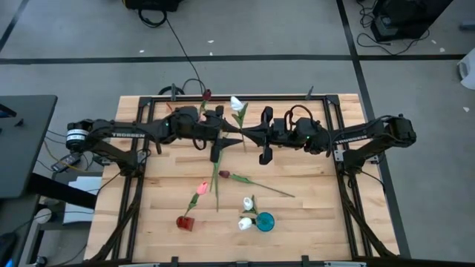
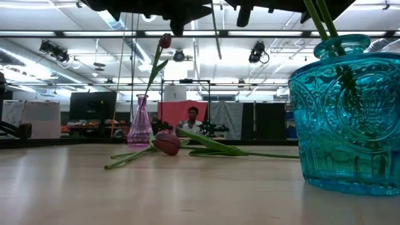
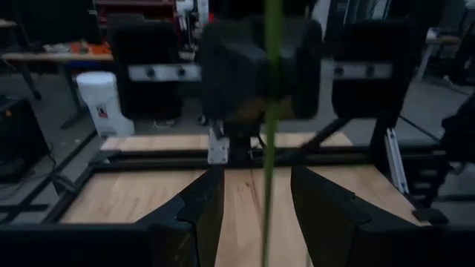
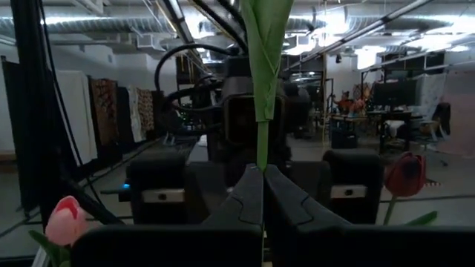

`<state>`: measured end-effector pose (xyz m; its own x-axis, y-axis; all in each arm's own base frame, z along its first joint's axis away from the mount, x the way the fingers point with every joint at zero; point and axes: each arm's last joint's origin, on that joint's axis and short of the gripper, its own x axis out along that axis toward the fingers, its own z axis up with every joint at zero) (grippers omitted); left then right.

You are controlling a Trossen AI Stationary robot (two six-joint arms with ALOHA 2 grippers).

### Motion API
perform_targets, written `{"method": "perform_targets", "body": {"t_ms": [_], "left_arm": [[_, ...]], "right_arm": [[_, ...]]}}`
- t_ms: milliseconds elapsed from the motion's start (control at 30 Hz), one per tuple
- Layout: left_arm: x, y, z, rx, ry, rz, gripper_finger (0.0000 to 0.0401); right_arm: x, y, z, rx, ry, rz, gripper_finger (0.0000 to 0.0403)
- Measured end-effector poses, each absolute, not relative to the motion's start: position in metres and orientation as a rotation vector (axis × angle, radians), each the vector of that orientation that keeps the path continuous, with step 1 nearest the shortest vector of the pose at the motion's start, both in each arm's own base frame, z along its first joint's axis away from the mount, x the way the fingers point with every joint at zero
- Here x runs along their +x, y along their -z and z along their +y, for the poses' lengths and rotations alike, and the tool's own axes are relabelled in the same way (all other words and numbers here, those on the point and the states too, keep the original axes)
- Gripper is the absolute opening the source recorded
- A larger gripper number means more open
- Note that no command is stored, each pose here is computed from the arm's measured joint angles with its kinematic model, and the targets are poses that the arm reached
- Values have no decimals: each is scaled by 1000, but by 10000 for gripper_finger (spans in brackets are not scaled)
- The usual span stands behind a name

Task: Sort flowers into vase by color
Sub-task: Put the white flower into the blue vase

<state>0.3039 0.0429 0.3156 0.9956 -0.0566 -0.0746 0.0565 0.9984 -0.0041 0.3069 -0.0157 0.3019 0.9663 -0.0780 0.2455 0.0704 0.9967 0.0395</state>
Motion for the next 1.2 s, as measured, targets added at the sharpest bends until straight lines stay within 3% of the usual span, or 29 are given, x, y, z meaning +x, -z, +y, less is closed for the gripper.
{"method": "perform_targets", "body": {"t_ms": [233, 500, 867, 1200], "left_arm": [[288, -320, 39, -12, 66, 154, 163], [253, -340, 26, -10, 96, 185, 163], [212, -334, 1, 29, 121, 212, 163], [165, -329, 2, -12, 50, 105, 163]], "right_arm": [[291, -315, -4, 127, -49, -204, 7], [258, -343, 58, 87, -174, -275, 7], [229, -295, 145, 110, 28, -153, 7], [230, -246, 177, 220, 22, -250, 7]]}}
